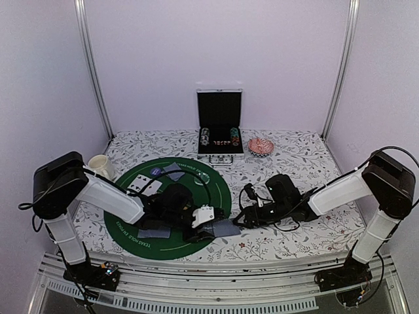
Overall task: Distribute texas hold em gaming equipment
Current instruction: Adjust the poker card in the face-down deck piles, then pick up the poker card from the face-down deck piles.
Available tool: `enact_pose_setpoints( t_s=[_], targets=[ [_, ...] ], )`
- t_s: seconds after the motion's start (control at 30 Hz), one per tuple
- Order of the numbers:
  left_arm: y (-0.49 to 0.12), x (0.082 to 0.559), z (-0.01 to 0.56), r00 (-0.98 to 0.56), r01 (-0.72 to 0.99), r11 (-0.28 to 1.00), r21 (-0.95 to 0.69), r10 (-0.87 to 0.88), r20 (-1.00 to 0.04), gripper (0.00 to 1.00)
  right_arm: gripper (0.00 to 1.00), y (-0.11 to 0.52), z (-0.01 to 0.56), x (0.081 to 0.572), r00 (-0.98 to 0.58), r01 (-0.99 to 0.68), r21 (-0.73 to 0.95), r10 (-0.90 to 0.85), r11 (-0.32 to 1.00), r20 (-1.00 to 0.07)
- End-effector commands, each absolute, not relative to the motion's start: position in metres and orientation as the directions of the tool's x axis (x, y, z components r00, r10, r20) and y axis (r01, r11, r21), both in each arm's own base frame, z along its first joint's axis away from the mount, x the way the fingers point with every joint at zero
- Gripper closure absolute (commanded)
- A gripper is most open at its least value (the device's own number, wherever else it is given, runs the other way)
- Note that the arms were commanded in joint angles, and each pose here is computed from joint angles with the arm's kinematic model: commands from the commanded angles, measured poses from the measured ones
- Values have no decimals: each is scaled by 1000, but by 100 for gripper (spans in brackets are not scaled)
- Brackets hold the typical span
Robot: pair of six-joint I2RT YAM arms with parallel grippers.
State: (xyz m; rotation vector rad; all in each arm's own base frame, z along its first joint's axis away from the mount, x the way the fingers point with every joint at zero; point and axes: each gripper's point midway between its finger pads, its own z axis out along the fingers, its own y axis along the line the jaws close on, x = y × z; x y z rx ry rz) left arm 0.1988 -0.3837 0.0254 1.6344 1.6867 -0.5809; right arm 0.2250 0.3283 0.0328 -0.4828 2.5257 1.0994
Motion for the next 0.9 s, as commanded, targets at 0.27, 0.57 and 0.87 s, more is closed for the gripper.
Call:
enact_pose_setpoints(
  t_s=[0.27, 0.57, 0.87],
  targets=[
    [-377, 194, 27, 67, 979, 100, 177, 663, -745, 45, 82, 342, 30, 225, -888, -443, 678, -182, 586, -422],
    [-375, 195, 23, 66, 979, 99, 177, 673, -737, 46, 98, 329, 39, 223, -892, -427, 687, -153, 588, -424],
    [-376, 195, 22, 66, 980, 93, 175, 678, -732, 45, 98, 316, 62, 222, -879, -444, 695, -126, 565, -460]
  ],
)
